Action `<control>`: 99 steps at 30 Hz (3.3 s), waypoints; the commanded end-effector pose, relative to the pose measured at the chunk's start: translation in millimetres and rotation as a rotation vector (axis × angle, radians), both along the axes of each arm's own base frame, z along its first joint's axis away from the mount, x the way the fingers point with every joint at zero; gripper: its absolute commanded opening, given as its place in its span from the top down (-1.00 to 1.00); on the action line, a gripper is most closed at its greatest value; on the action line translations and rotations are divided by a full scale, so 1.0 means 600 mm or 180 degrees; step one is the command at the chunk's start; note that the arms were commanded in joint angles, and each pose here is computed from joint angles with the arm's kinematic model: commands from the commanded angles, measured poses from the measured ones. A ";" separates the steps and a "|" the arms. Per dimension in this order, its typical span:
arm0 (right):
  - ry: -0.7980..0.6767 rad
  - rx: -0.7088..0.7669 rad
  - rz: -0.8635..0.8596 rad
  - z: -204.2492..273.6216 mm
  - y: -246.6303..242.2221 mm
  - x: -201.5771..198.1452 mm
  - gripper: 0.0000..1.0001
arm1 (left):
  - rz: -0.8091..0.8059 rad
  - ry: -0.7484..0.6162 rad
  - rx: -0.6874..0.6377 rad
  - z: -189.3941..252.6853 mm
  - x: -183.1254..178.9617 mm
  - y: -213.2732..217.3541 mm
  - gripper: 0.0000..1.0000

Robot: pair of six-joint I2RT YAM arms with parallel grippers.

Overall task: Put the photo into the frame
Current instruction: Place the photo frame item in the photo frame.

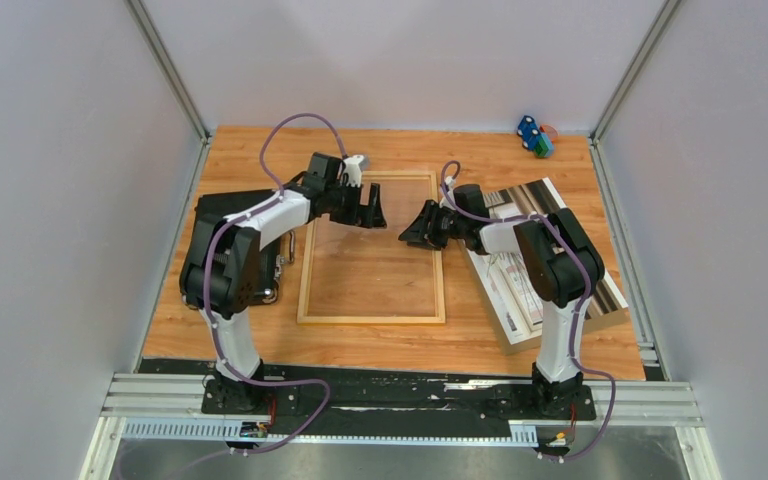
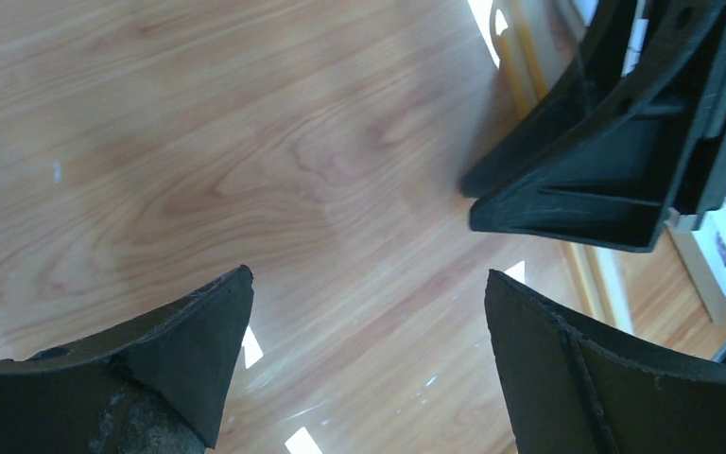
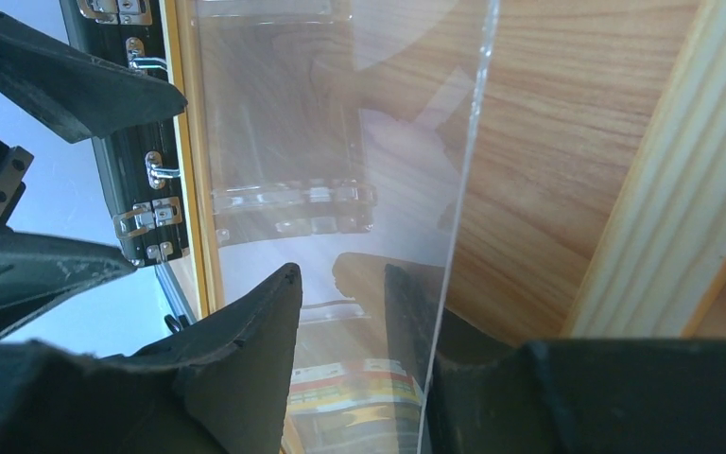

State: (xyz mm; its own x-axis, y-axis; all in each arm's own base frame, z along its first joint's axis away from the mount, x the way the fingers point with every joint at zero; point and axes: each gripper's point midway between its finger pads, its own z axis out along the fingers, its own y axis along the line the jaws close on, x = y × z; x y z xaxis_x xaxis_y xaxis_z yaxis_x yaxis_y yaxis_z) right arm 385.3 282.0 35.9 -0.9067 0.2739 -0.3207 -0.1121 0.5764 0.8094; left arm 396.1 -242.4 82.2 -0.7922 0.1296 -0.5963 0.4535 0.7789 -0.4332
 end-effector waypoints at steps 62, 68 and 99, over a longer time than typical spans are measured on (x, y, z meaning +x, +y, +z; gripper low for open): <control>-0.0710 -0.0510 -0.0332 0.093 -0.067 0.051 -0.24 | -0.0051 0.0071 -0.0149 -0.060 0.011 -0.068 -1.00; -0.0812 -0.0573 -0.0448 0.107 -0.093 0.061 -0.25 | -0.0048 0.0075 -0.0145 -0.062 0.011 -0.068 -1.00; -0.2106 -0.1192 -0.0611 0.216 -0.176 0.092 -0.25 | -0.0229 -0.0352 -0.0252 0.025 0.037 -0.081 -1.00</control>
